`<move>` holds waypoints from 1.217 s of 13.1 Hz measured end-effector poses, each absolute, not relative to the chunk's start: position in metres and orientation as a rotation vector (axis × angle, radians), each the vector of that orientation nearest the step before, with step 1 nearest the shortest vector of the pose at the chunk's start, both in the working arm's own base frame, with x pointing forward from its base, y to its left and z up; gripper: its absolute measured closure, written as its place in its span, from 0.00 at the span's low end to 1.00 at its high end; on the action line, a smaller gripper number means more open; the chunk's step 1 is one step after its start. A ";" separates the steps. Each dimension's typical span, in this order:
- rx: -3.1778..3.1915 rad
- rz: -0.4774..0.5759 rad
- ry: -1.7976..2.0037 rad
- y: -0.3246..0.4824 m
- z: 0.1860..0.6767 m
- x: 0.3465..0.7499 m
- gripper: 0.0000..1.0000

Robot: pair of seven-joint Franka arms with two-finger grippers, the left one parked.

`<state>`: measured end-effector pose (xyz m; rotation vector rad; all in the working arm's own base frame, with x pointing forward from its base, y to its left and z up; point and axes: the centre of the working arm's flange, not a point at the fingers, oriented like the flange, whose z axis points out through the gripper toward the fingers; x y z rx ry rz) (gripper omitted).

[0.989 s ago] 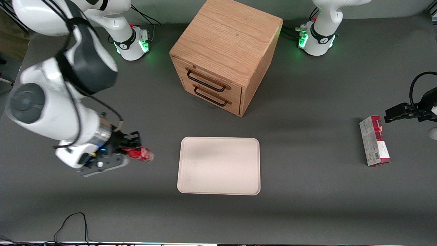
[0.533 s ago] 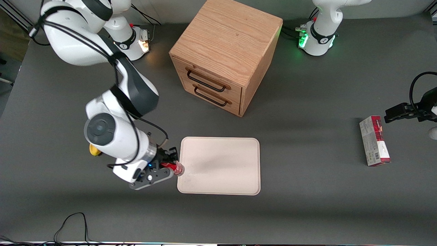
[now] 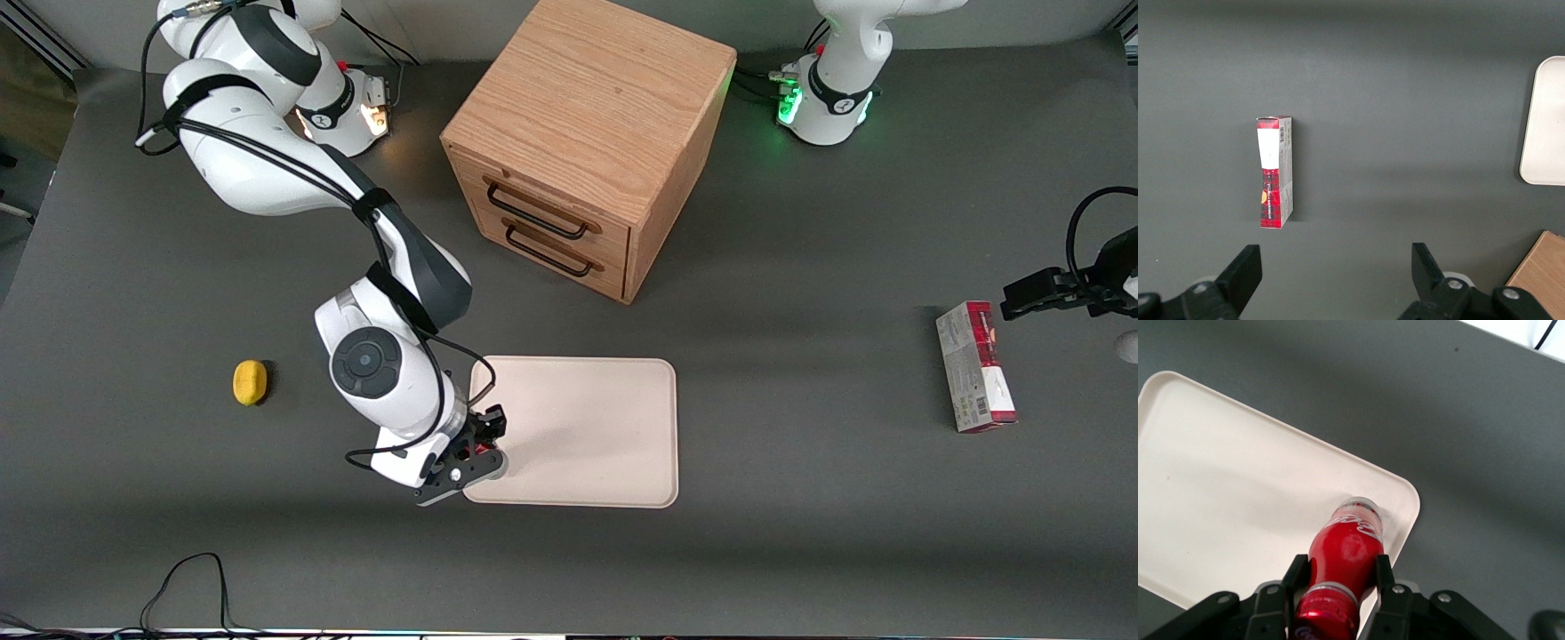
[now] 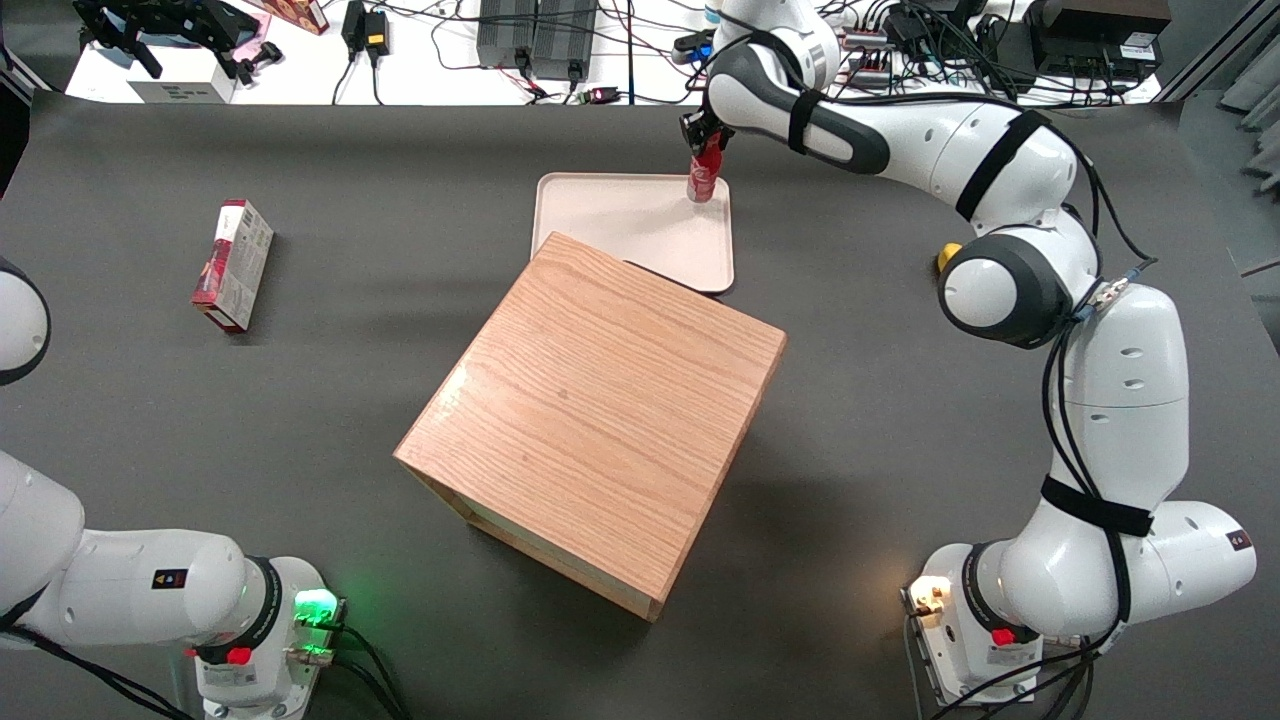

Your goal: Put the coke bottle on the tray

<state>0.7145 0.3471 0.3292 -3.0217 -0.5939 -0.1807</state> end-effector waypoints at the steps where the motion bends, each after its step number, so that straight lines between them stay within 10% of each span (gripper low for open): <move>1: -3.029 -0.179 -0.601 0.347 0.325 0.715 0.54; 8: -3.055 -0.127 -0.564 0.350 0.298 0.709 0.54; 13: -3.038 -0.184 -0.549 0.351 0.297 0.712 0.06; 16: -3.032 -0.229 -0.511 0.342 0.325 0.718 0.00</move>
